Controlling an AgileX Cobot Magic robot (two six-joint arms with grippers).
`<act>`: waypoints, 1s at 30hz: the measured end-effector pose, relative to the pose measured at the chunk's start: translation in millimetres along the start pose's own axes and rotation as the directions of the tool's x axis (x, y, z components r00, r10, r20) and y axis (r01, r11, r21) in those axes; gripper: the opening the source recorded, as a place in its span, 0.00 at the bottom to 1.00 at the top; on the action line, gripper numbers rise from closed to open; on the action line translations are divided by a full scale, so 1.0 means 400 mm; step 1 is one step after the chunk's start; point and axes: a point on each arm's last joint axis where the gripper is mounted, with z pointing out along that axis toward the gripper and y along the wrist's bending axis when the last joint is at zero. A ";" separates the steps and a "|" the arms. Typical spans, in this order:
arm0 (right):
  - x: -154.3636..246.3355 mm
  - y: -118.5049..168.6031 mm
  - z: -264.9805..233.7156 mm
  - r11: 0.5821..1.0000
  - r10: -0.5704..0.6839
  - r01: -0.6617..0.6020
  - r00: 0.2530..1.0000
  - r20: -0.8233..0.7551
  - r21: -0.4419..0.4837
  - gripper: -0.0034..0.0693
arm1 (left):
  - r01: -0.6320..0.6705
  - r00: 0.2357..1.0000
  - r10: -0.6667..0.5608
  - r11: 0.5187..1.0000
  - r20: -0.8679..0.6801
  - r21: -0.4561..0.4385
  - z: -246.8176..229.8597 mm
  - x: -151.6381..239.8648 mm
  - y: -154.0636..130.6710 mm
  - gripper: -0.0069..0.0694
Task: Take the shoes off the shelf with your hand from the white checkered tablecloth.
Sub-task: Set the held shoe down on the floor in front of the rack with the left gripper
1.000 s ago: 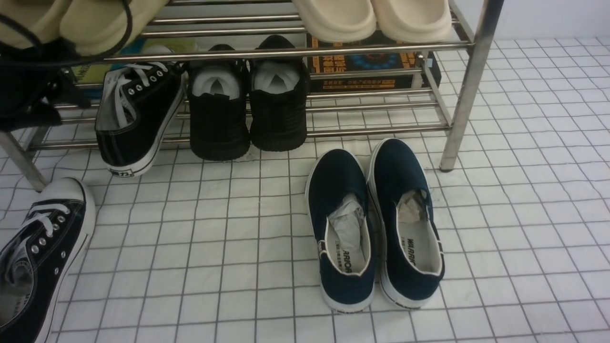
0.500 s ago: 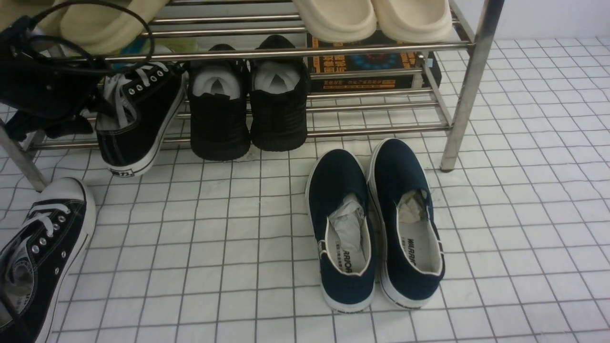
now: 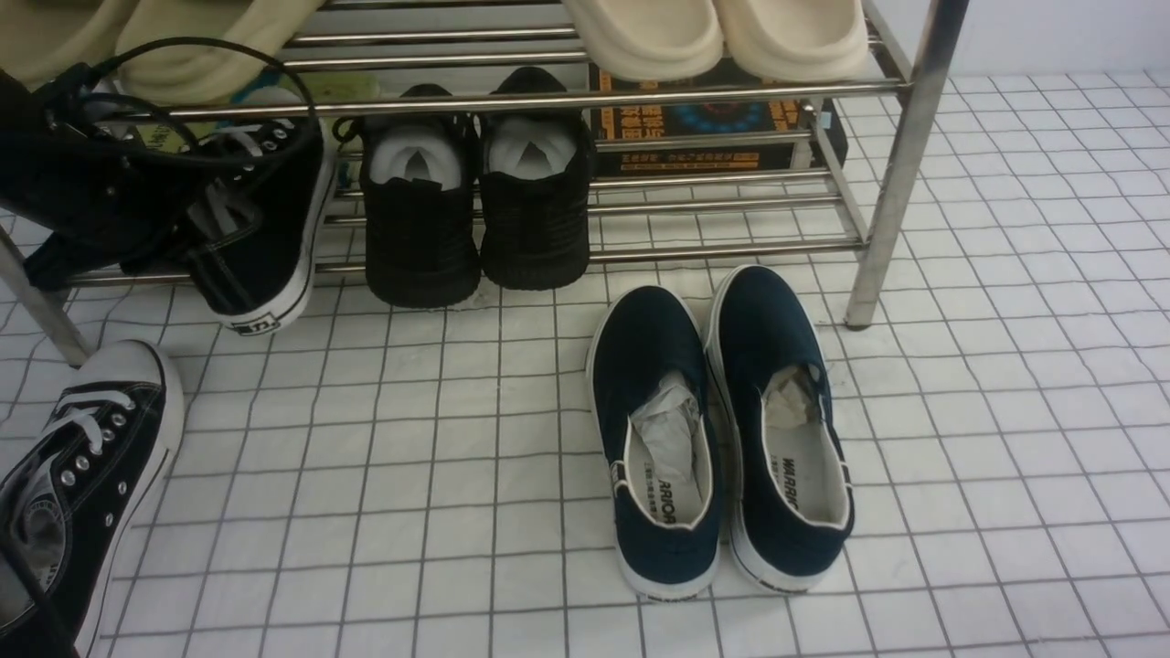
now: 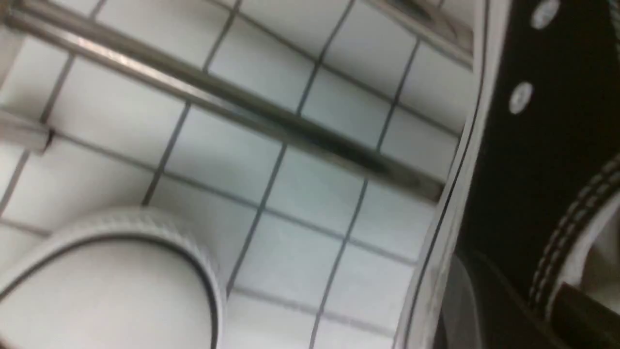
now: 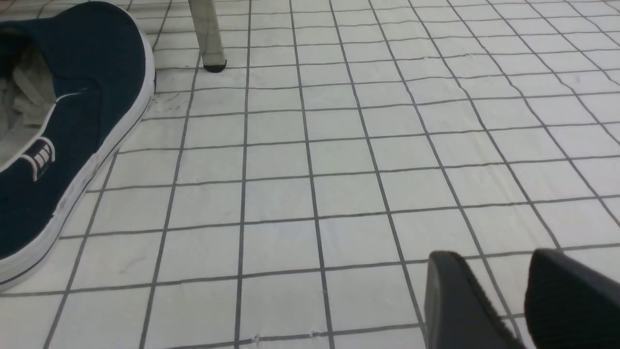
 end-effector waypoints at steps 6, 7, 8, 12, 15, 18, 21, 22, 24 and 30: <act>0.000 0.000 0.000 1.000 0.000 0.000 1.000 0.000 0.000 0.38 | -0.091 0.984 0.082 0.995 -0.155 -0.047 -0.150 0.053 -0.020 0.11; 0.000 0.000 0.000 1.000 0.000 0.000 1.000 0.000 0.000 0.38 | -0.101 0.980 0.090 0.993 -0.175 -0.053 -0.170 0.063 -0.020 0.11; 0.000 0.000 0.000 1.000 0.000 0.000 1.000 0.000 0.000 0.38 | -0.103 0.980 0.091 0.993 -0.178 -0.055 -0.174 0.064 -0.020 0.11; 0.000 0.000 0.000 1.000 0.000 0.000 1.000 0.000 0.000 0.38 | -0.120 0.967 0.099 0.990 -0.233 -0.078 -0.221 0.128 -0.003 0.11; 0.000 0.000 0.000 1.000 0.000 0.000 1.000 0.000 0.000 0.38 | -0.117 0.962 0.088 0.988 -0.257 -0.098 -0.215 0.188 0.025 0.11; 0.000 0.000 0.000 1.000 0.000 0.000 1.000 0.000 0.000 0.38 | -0.101 0.968 0.072 0.989 -0.242 -0.109 -0.193 0.248 0.057 0.11; 0.000 0.000 0.000 1.000 0.000 0.000 1.000 0.000 0.000 0.38 | -0.082 0.969 0.052 0.989 -0.240 -0.119 -0.173 0.282 0.077 0.11; 0.000 0.000 0.000 1.000 0.000 0.000 1.000 0.000 0.000 0.38 | -0.068 0.970 0.035 0.989 -0.242 -0.130 -0.157 0.305 0.091 0.11; 0.000 0.000 0.000 1.000 0.000 0.000 1.000 0.000 0.000 0.38 | -0.054 0.971 0.020 0.989 -0.238 -0.139 -0.141 0.324 0.104 0.11; 0.000 0.000 0.000 1.000 0.000 0.000 1.000 0.000 0.000 0.38 | -0.035 0.974 -0.002 0.987 -0.228 -0.159 -0.120 0.350 0.123 0.11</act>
